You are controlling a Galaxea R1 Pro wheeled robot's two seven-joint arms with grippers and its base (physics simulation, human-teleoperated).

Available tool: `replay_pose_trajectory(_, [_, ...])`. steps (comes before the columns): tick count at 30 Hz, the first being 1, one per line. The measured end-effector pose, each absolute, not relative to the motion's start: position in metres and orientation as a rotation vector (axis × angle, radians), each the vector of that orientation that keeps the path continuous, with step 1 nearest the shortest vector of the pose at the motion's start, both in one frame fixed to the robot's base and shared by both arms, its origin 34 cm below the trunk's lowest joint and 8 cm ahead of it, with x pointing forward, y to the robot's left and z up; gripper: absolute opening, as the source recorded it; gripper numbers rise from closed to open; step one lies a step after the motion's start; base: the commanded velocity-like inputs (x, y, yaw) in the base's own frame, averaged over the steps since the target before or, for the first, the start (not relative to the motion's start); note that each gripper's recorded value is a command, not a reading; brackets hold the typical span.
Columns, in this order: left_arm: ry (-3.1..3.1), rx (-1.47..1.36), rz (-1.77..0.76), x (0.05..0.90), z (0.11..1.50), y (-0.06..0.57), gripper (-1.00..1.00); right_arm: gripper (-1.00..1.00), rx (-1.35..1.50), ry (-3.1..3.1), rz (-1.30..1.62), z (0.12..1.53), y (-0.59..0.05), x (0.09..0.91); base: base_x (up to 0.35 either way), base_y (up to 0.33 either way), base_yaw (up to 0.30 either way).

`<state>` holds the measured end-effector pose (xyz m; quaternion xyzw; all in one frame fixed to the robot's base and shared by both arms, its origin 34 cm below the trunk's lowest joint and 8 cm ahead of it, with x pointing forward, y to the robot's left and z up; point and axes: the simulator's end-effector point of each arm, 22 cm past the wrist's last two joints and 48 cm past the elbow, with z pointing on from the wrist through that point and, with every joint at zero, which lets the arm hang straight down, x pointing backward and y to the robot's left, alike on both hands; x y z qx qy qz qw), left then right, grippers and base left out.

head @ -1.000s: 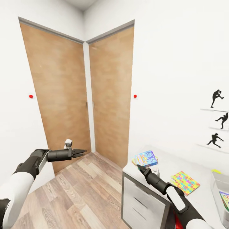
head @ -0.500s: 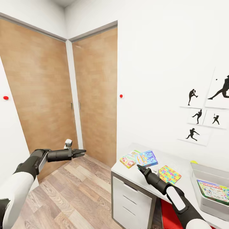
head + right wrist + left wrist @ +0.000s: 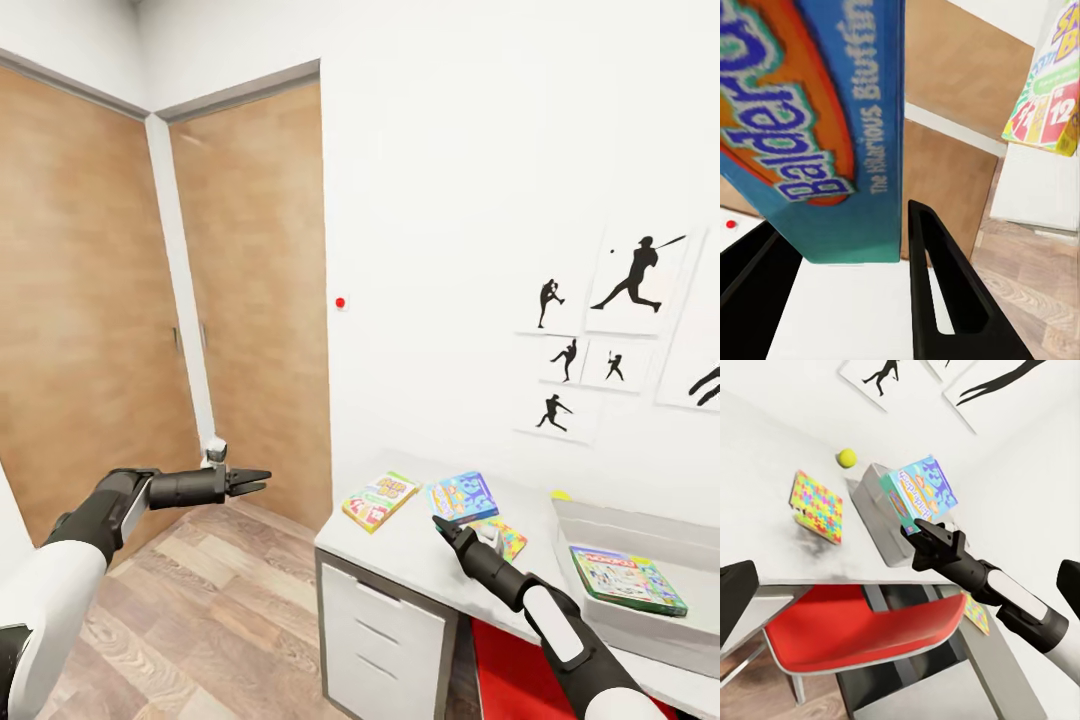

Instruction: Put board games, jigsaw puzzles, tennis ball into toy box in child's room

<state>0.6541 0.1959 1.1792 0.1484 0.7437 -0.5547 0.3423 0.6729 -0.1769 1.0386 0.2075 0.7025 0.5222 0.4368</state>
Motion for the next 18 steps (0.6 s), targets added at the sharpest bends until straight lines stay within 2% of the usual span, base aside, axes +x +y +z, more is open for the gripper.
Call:
replay_pose_trajectory(3, [1.933, 0.385, -1.442, 0.6543, 1.1791, 0.1961, 1.0, -1.0, 0.513, 1.742, 1.3, 1.0397, -0.1767, 0.6732, 0.194, 0.024, -0.037])
replay_pose_trajectory(11, [1.933, 0.385, -1.442, 0.6543, 1.1792, 0.1961, 1.0, -1.0, 0.513, 1.731, 1.306, 1.0421, -0.1771, 0.6736, 0.049, 0.003, -0.004])
replay_pose_trajectory(18, [1.932, 0.385, -1.442, 0.6541, 1.1794, 0.1963, 1.0, -1.0, 0.512, 1.731, 1.306, 1.0422, -0.1771, 0.6734, 0.222, 0.029, 0.0])
